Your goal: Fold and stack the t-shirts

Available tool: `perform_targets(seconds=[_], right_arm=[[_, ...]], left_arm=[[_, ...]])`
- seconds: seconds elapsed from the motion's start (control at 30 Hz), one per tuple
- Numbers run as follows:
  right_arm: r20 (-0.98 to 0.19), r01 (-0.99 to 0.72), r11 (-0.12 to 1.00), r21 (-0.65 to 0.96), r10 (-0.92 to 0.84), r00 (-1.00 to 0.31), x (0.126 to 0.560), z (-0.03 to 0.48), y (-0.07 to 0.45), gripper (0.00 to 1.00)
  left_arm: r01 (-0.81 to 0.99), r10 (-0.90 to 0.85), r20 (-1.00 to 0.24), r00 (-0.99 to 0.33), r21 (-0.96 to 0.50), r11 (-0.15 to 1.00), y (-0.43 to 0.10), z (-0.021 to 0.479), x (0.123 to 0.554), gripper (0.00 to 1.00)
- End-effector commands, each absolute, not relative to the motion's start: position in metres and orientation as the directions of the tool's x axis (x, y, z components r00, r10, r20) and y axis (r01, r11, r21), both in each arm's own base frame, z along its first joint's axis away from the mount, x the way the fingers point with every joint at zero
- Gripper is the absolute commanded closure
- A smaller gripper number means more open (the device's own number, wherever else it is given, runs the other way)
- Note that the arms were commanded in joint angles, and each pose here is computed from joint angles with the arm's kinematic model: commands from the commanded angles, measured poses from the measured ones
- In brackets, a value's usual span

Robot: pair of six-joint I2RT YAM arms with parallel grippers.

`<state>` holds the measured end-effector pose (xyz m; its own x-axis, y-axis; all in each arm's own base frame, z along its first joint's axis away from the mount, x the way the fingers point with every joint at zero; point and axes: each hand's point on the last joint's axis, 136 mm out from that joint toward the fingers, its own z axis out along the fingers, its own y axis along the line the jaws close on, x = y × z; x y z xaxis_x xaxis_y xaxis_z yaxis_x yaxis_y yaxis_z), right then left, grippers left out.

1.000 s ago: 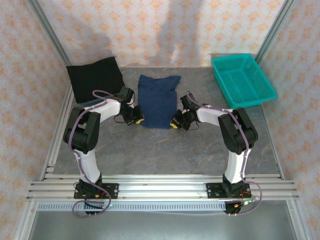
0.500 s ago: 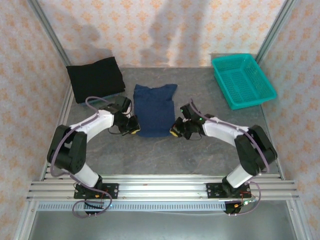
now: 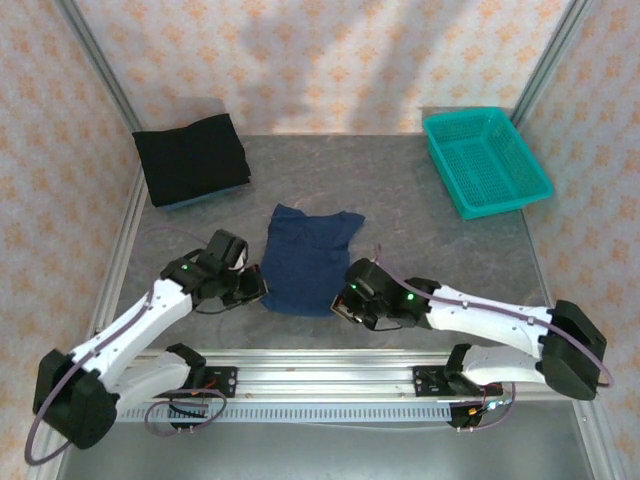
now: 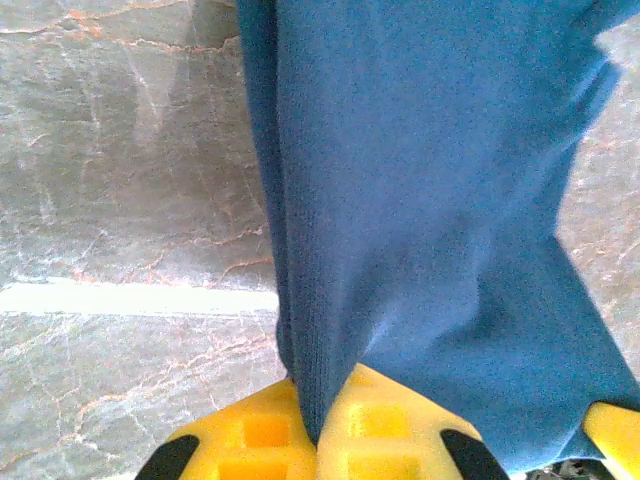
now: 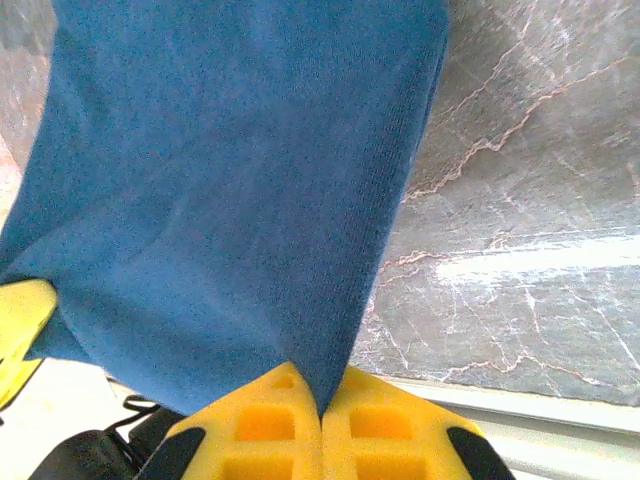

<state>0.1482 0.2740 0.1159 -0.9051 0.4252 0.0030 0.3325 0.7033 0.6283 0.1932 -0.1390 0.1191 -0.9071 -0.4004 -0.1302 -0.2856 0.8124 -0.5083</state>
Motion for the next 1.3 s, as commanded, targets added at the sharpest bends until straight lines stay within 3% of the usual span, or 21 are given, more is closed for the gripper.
perform_targets(seconds=[0.0, 0.17, 0.67, 1.27], right_arm=[[-0.079, 0.340, 0.700, 0.628, 0.492, -0.867, 0.162, 0.144, 0.263, 1.00], [-0.144, 0.313, 0.708, 0.633, 0.505, -0.851, 0.177, 0.173, 0.258, 1.00], [-0.138, 0.316, 0.718, 0.621, 0.496, -0.857, 0.264, 0.200, 0.246, 1.00], [-0.023, 0.421, 0.756, 0.500, 0.498, -0.867, 0.353, 0.129, 0.224, 1.00]], left_arm=[[-0.314, -0.433, -0.152, -0.888, -0.486, 0.815, -0.132, 0.138, 0.197, 1.00], [-0.288, -0.419, -0.179, -0.890, -0.492, 0.822, -0.140, 0.164, 0.222, 1.00], [-0.333, -0.473, -0.159, -0.867, -0.520, 0.786, -0.128, 0.187, 0.304, 1.00], [-0.416, -0.493, -0.059, -0.868, -0.458, 0.786, -0.107, 0.123, 0.387, 1.00]])
